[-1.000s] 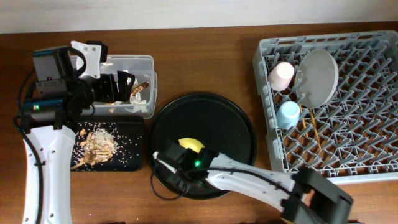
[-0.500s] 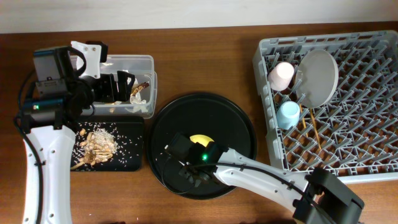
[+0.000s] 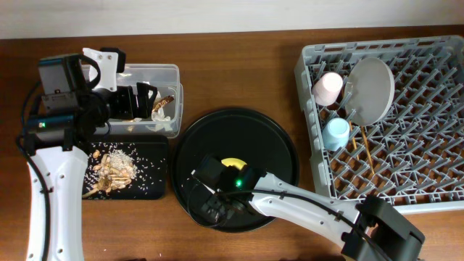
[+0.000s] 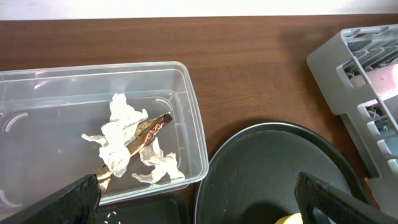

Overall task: Sort waste into correct bins and load items into the dishwasher rack
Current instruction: 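Grasp the yellow bowl rim with the right gripper, then lift the yellow bowl with the right gripper and carry it right to the rack, then lower the yellow bowl into the rack and open the right gripper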

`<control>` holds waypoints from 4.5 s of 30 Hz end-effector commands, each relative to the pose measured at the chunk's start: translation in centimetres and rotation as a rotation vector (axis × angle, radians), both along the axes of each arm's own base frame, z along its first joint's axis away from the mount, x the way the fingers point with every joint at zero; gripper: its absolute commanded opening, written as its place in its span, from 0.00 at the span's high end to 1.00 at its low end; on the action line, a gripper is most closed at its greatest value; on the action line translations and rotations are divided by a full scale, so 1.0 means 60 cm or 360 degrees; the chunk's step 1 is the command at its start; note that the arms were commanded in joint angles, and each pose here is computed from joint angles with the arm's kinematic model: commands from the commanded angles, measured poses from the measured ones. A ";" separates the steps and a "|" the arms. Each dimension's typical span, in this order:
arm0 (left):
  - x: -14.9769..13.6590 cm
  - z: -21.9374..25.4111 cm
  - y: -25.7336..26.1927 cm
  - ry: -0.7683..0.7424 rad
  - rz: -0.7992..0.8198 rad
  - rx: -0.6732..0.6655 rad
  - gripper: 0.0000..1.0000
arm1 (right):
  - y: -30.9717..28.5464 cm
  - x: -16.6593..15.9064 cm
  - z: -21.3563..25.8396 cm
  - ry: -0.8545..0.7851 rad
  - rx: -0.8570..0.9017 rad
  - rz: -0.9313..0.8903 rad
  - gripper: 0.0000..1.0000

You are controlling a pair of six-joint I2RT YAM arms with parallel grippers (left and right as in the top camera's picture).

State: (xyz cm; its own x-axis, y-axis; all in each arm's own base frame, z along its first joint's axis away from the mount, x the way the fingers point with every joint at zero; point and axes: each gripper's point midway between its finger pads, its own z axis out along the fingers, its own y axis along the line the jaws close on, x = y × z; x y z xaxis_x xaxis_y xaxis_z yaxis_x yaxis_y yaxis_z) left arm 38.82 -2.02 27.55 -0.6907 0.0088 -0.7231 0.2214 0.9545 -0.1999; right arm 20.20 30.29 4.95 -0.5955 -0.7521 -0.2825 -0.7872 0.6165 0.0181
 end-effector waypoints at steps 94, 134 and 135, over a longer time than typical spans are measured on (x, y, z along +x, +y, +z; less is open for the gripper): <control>0.001 0.014 0.003 -0.0040 -0.0005 0.0017 0.01 | -0.055 -0.011 0.194 -0.0065 0.0272 -0.0189 0.96; 0.001 0.014 0.003 -0.0040 -0.0005 0.0018 0.01 | -0.559 0.167 0.199 0.0554 0.1817 -0.1430 0.96; 0.001 0.014 0.003 -0.0040 -0.0005 0.0017 0.01 | -0.566 0.165 0.197 0.0551 0.1812 -0.1453 0.96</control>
State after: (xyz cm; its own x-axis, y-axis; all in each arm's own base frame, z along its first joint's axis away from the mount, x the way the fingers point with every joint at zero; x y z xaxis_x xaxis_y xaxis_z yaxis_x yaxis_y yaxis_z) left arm 38.82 -2.02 27.55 -0.6907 0.0088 -0.7231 0.2214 0.9545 -0.1999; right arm 30.71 -2.06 18.66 -0.8772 0.4374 -0.1978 -0.0415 0.3414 0.9390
